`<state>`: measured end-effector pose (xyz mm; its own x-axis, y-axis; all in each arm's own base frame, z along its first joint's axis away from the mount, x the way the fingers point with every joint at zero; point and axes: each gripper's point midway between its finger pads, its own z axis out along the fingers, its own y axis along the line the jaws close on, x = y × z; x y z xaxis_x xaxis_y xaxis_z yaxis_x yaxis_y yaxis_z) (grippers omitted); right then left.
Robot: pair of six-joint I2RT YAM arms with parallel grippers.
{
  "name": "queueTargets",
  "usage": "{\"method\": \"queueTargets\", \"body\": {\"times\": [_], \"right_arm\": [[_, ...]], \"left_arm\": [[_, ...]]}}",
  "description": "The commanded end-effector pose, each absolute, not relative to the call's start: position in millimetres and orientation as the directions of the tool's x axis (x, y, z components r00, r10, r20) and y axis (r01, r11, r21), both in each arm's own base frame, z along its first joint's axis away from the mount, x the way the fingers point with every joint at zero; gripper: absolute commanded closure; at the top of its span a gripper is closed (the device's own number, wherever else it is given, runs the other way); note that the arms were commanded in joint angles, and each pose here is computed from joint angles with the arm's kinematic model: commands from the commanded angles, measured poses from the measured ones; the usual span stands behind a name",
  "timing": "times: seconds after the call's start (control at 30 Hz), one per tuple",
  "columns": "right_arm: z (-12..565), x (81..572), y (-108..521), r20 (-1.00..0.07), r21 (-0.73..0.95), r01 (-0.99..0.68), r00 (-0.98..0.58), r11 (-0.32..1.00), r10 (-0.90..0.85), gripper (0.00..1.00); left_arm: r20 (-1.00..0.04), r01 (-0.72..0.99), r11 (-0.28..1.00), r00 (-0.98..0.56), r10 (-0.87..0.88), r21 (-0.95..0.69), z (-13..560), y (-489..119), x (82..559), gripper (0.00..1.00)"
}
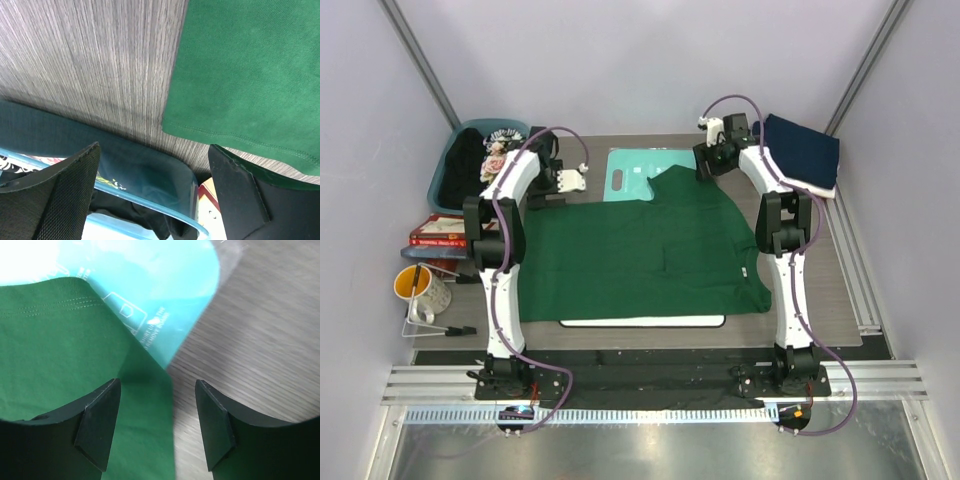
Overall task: Fold and stack the t-shirts
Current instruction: Grap the side of the flattened tshirt furthest away from the robot with both arms
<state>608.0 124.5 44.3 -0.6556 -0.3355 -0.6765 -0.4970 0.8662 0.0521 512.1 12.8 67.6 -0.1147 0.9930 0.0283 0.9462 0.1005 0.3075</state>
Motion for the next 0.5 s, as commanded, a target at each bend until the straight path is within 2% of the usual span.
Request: {"method": "queueTargets", "body": {"times": [0.0, 0.1, 0.2, 0.33, 0.47], "right_arm": [[66.5, 622.2, 151.5, -0.746, 0.125, -0.525, -0.609, 0.842, -0.269, 0.34], [59.5, 622.4, 158.2, -0.744, 0.134, -0.537, -0.609, 0.833, -0.274, 0.35], [57.6, 623.0, 160.6, -0.747, 0.134, -0.548, -0.603, 0.826, -0.279, 0.41], [57.4, 619.9, 162.3, -0.745, 0.137, -0.559, -0.603, 0.818, -0.287, 0.67], [60.1, 616.1, 161.4, -0.741, 0.123, -0.570, -0.597, 0.813, -0.307, 0.79]], "left_arm": [[0.051, 0.949, 0.093, -0.113, 0.992, 0.301, 65.7, 16.1, 507.6, 0.12], [0.070, 0.954, 0.085, -0.109, 0.992, 0.289, 59.5, 19.1, 503.8, 0.14], [0.076, 0.957, 0.080, -0.105, 0.992, 0.280, 55.8, 19.7, 502.5, 0.15], [0.087, 0.962, 0.079, -0.105, 0.991, 0.260, 46.8, 21.8, 499.6, 0.22], [0.109, 0.967, 0.060, -0.089, 0.990, 0.246, 33.9, 24.5, 499.7, 0.28]]}}
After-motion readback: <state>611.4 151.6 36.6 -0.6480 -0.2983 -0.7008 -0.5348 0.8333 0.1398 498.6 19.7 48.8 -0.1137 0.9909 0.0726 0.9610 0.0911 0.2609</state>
